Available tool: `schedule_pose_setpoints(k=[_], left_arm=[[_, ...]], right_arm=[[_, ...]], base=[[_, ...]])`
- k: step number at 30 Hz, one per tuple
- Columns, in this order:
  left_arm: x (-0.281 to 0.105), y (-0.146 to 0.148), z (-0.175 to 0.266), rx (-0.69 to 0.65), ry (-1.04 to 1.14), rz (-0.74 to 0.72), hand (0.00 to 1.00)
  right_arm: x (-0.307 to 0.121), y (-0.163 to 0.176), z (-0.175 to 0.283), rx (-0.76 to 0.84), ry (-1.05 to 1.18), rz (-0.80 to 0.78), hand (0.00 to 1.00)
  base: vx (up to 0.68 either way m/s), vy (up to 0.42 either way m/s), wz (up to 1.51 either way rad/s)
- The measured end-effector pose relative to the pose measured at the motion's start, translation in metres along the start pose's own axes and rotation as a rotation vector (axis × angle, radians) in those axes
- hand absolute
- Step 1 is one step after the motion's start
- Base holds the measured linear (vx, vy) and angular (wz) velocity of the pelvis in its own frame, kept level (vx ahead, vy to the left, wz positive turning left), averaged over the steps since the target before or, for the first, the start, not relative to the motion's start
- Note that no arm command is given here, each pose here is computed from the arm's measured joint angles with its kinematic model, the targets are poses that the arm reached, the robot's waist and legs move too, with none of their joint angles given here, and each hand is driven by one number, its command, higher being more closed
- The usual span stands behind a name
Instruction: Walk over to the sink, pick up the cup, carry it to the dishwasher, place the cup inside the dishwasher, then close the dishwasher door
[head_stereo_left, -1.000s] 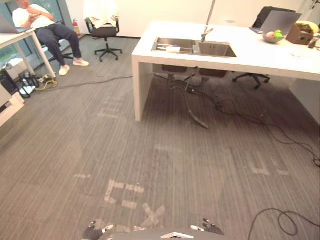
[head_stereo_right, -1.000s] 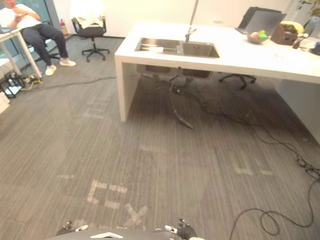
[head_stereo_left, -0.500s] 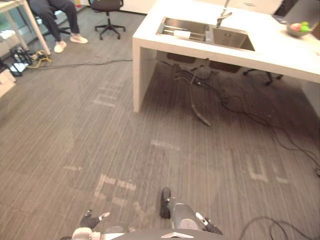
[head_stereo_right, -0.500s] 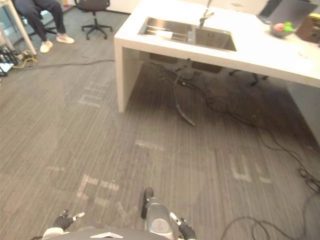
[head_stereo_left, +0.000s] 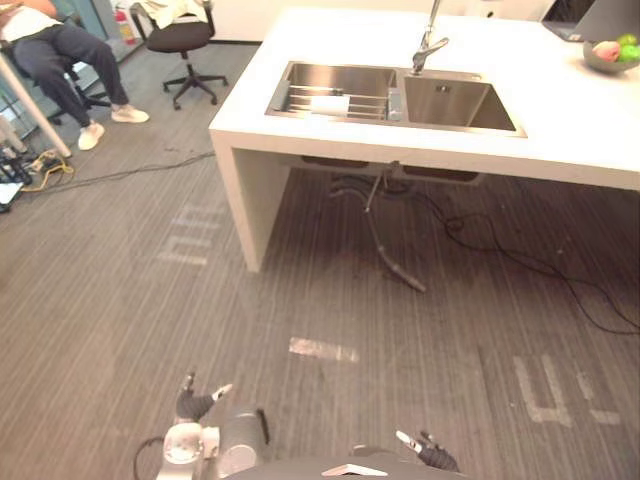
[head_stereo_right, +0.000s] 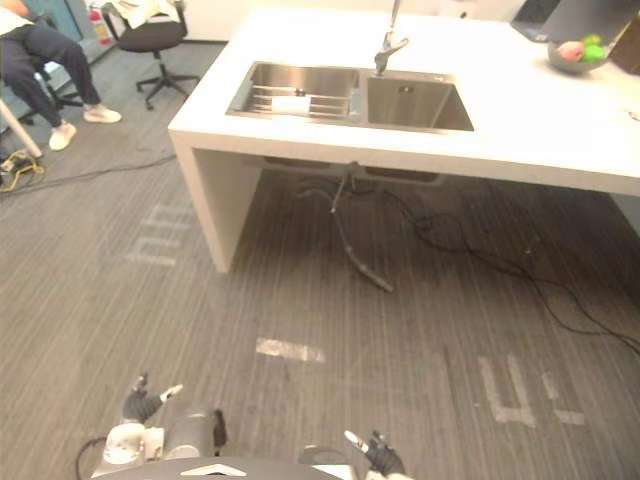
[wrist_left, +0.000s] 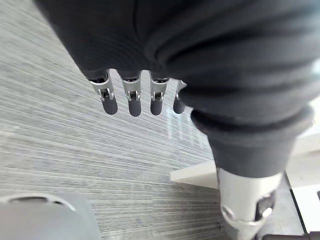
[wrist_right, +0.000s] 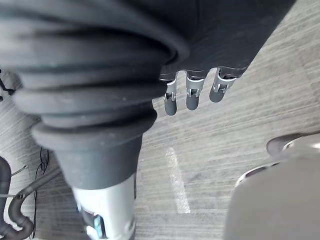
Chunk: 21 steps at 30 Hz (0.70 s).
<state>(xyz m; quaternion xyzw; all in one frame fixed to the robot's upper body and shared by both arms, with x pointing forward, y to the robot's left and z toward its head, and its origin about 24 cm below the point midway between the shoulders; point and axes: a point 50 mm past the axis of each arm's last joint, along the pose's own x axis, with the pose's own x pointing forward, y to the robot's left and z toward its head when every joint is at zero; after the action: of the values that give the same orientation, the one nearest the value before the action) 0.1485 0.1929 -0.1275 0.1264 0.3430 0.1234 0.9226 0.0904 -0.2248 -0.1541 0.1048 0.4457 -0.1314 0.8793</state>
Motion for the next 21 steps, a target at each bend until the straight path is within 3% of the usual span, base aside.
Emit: schedule_pose_setpoints(k=[3,6,11,21], left_arm=[[-0.002,-0.018,0.036,0.033,-0.172,-0.026,0.0],[-0.001,-0.034,0.119,0.041,-0.491,-0.003,0.0],[-0.043,-0.04,0.224,0.055,-0.956,-0.029,0.0],[-0.078,-0.03,0.283,0.145,-1.22,0.085,0.0]], right_arm=[[0.003,0.004,0.007,-0.003,-0.026,0.009,0.0],[0.006,0.012,0.01,-0.003,-0.026,0.019,0.0],[-0.001,-0.002,-0.011,0.028,0.086,-0.042,0.0],[-0.014,-0.009,-0.031,0.104,0.064,-0.079,0.0]], base=[[0.51,0.175,-0.62],[0.47,0.237,0.23],[0.43,0.185,0.14],[0.43,0.005,0.2]])
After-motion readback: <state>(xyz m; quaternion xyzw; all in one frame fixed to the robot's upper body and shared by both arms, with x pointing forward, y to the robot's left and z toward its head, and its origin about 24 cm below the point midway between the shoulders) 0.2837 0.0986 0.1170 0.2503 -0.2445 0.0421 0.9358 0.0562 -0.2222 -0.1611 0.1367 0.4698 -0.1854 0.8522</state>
